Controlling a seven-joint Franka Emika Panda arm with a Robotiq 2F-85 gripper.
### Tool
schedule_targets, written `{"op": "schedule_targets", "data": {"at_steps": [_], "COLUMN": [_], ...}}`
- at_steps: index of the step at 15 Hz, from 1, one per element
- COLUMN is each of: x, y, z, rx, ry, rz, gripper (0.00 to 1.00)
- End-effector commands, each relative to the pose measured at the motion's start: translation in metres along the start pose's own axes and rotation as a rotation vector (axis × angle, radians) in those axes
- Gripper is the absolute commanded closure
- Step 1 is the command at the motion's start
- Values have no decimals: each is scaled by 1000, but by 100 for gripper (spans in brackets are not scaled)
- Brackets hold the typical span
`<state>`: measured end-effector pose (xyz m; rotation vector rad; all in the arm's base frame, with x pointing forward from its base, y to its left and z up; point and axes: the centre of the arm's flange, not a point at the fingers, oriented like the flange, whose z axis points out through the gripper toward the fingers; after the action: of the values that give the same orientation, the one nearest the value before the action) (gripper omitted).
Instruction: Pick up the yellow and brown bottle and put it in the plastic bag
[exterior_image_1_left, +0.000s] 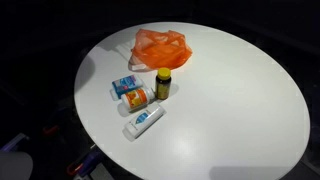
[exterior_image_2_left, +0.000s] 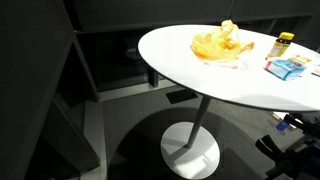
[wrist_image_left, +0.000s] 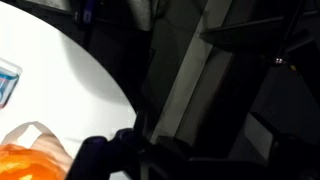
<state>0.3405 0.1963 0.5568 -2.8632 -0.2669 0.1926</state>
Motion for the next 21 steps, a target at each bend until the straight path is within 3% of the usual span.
{"op": "schedule_targets", "data": {"at_steps": [1, 4, 10, 16, 21], "x": [0, 0, 35, 69, 73], "y": [0, 0, 26, 83, 138], "z": [0, -1, -14, -20, -22], "rx": [0, 0, -144, -295, -367], "ry": [1, 2, -10, -11, 30], "rz": [0, -1, 39, 117, 189], "gripper": [0, 0, 0, 0, 0]}}
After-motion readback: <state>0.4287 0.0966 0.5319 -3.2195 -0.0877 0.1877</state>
